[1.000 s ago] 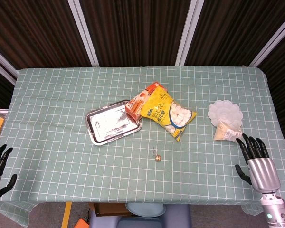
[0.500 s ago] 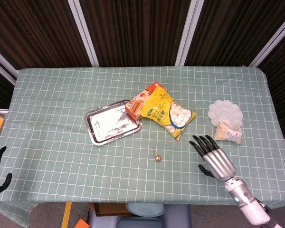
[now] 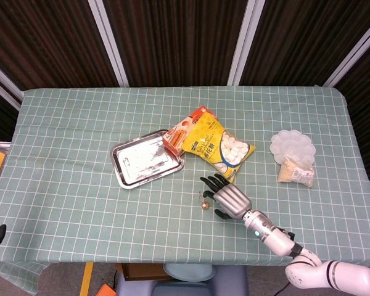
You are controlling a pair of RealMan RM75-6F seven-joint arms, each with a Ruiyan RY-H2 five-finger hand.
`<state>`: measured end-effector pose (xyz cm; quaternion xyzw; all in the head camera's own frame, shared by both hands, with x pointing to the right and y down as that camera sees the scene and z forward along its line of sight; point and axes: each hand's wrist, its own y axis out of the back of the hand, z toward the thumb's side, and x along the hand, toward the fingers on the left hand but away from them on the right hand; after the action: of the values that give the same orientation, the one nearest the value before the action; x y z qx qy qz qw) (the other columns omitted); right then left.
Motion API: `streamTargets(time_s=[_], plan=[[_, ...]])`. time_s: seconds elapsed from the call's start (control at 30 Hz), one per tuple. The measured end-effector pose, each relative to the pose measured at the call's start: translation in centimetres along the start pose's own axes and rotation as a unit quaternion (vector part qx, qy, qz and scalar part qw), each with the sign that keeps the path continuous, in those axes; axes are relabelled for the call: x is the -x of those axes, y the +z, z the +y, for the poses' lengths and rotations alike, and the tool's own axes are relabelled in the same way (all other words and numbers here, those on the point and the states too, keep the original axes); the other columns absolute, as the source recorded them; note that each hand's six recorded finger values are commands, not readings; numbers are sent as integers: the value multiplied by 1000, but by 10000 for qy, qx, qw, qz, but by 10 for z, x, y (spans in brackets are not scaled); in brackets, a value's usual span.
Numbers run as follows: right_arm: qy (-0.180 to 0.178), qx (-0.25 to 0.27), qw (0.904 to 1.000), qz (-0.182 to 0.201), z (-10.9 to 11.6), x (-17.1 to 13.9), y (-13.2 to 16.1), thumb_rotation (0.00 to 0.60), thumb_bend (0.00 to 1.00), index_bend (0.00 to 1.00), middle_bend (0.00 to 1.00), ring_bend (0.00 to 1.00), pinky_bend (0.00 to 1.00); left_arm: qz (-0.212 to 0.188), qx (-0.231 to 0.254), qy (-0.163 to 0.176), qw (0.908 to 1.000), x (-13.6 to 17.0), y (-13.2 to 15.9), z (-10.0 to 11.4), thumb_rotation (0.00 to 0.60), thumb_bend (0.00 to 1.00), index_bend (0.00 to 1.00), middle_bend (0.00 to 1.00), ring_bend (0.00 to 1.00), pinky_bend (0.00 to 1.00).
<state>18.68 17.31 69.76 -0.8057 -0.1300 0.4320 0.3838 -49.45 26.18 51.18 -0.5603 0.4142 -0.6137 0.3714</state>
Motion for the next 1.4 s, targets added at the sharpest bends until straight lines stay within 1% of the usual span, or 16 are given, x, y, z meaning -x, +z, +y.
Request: streamTargets(time_s=[0.17, 0.33, 0.77, 1.03, 1.4], plan=[[11, 39, 10000, -25, -5, 4, 1, 600, 479, 536, 0, 0, 0, -94, 22, -22, 10000, 0, 2, 0, 600, 388, 0, 0, 0, 59], [-17, 110, 9999, -12, -7, 7, 3, 600, 511, 565, 0, 0, 0, -105, 8, -49, 9999, 0, 3, -2, 600, 388, 0, 0, 0, 60], [-32, 231, 9997, -32, -11, 21, 6, 600, 533, 616, 0, 0, 0, -132, -3, -86, 9999, 1, 4, -3, 600, 388, 0, 0, 0, 59], [54, 182, 9998, -45, -16, 23, 6, 600, 533, 621, 0, 0, 0, -188, 88, -100, 9997, 2, 5, -2, 600, 384, 0, 0, 0, 59], [60, 211, 9998, -14, -19, 26, 12, 600, 533, 637, 11, 0, 0, -188, 106, -122, 9997, 3, 2, -1, 600, 383, 0, 0, 0, 58]])
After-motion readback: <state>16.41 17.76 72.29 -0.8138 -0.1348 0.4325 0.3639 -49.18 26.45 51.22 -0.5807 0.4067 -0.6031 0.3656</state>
